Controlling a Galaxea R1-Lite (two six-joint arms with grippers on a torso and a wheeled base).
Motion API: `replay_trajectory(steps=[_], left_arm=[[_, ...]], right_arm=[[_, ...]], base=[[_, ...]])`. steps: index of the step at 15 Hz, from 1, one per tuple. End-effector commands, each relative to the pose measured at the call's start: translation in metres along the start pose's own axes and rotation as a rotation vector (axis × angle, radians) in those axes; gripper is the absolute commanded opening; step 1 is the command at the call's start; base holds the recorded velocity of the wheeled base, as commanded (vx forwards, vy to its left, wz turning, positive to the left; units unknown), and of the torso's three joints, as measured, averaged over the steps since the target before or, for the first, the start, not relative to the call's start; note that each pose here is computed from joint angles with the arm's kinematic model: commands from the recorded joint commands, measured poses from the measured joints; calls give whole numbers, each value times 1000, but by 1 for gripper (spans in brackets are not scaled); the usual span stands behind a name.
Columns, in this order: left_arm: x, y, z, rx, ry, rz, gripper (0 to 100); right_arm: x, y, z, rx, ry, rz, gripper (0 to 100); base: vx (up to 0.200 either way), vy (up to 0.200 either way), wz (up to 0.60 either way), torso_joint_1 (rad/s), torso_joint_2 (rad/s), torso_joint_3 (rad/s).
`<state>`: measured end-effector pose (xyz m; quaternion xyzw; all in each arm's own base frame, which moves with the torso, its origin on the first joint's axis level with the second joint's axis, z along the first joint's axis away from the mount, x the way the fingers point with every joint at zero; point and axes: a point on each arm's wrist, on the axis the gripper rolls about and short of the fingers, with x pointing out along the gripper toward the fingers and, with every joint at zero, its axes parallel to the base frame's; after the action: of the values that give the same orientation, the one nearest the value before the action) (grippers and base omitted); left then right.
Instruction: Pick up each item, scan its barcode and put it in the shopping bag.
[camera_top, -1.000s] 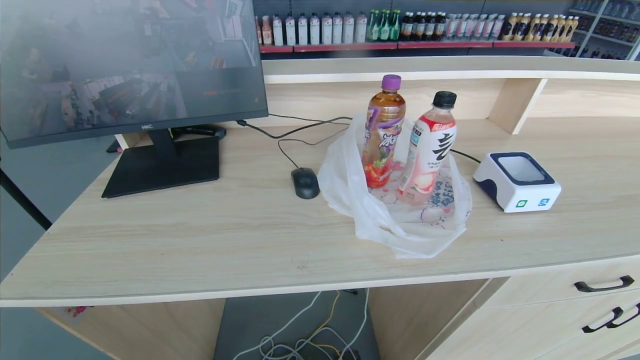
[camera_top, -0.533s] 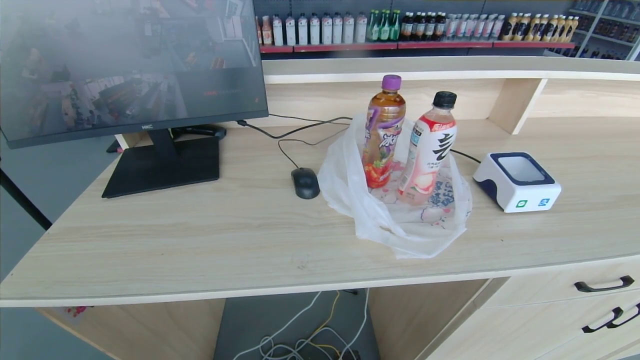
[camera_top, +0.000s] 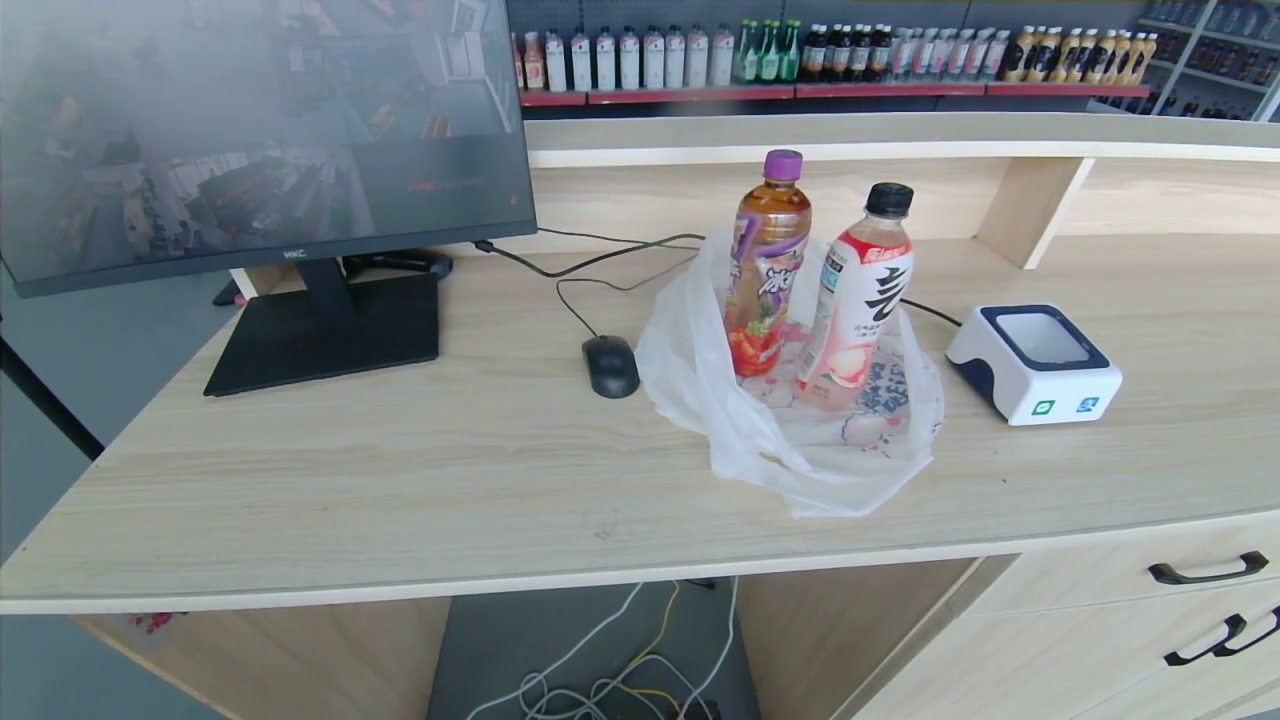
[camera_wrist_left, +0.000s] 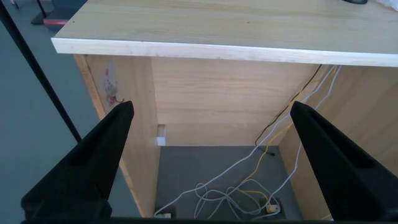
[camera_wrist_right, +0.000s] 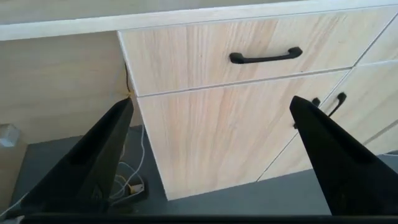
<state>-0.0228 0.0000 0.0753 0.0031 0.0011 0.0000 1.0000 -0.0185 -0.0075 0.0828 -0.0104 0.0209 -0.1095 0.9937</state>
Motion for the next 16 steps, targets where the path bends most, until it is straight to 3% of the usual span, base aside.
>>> replay_trajectory(steps=[1, 2, 5, 7, 11, 14, 16], left_arm=[[0, 0, 0, 0, -1, 0, 100], [0, 0, 0, 0, -1, 0, 100], [0, 0, 0, 0, 1, 0, 100], [0, 0, 0, 0, 1, 0, 100], [0, 0, 0, 0, -1, 0, 100], [0, 0, 0, 0, -1, 0, 100], [0, 0, 0, 0, 1, 0, 100]], right_arm=[[-2, 0, -1, 9, -25, -43, 100], [-6, 2, -3, 24, -71, 29, 100], [-6, 8, -3, -8, -87, 282, 100], [-6, 8, -8, -27, -43, 277, 100], [-6, 8, -8, -32, -46, 272, 100], [-6, 8, -8, -31, -45, 272, 100], [-6, 8, -8, -31, -46, 272, 100]], base=[[0, 0, 0, 0, 0, 0], [0, 0, 0, 0, 0, 0], [0, 0, 0, 0, 0, 0], [0, 0, 0, 0, 0, 0], [0, 0, 0, 0, 0, 0], [-200, 0, 0, 1, 2, 2], [0, 0, 0, 0, 0, 0]])
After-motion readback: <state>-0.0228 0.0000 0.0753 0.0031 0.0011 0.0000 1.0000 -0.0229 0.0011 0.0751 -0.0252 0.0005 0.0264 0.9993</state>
